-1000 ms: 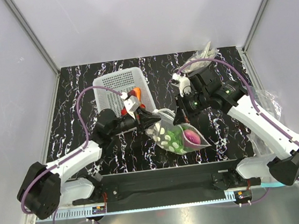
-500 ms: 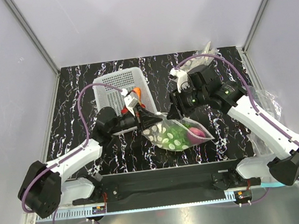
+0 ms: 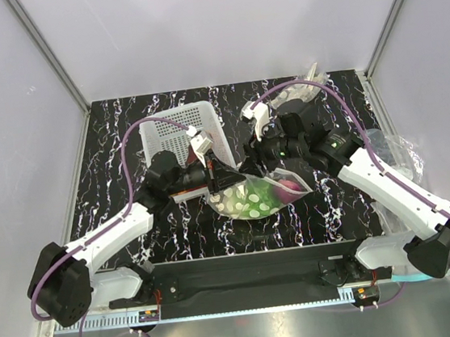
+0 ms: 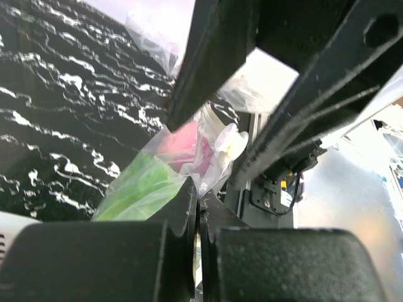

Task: Place the food in the zip-top bag and seal the zipper
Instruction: Zip the zipper food storage bag at the center of the board.

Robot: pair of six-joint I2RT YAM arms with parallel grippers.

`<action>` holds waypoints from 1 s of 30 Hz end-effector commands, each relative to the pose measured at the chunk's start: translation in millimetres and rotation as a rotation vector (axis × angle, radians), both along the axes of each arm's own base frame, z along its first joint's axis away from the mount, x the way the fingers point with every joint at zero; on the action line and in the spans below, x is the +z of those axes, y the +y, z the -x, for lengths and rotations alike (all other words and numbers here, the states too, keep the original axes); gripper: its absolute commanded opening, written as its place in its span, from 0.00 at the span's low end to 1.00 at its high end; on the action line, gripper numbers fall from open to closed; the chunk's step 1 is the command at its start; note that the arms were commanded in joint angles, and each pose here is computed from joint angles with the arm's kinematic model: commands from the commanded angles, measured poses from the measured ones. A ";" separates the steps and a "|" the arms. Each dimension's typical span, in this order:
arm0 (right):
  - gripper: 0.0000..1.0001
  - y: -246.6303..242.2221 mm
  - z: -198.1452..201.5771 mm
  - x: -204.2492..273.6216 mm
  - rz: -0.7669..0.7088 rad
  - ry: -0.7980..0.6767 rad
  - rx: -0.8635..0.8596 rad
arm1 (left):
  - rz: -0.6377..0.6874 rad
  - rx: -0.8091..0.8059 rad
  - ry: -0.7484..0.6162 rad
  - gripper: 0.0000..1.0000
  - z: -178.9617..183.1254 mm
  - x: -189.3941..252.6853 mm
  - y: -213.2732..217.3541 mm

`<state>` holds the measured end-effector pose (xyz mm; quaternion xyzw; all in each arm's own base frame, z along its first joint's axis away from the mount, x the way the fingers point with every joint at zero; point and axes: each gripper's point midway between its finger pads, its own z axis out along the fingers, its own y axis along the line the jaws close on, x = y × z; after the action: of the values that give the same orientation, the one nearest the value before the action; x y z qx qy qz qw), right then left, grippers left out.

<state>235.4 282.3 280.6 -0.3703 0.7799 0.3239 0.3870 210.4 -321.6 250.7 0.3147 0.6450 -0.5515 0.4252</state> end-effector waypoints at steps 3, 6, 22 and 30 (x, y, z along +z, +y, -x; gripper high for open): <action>0.50 3.1 -15.5 24.0 -0.038 -0.156 -0.007 | 0.036 -0.028 -0.081 0.00 -2.1 26.6 -4.3; 0.44 0.7 -16.0 24.3 -0.035 -0.166 -0.016 | 0.027 -0.027 -0.074 0.00 -3.0 23.7 -5.1; 0.45 1.4 4.2 24.2 -0.052 -0.110 0.048 | 0.015 -0.009 -0.095 0.03 -6.3 25.0 -3.8; 0.56 0.6 0.9 20.7 -0.034 -0.116 0.043 | 0.044 -0.017 -0.119 0.03 -1.3 31.0 -1.3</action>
<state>238.3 282.4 293.0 -0.3900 0.7540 0.3192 0.4214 212.7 -322.0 240.6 0.3241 0.6578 -0.5383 0.4152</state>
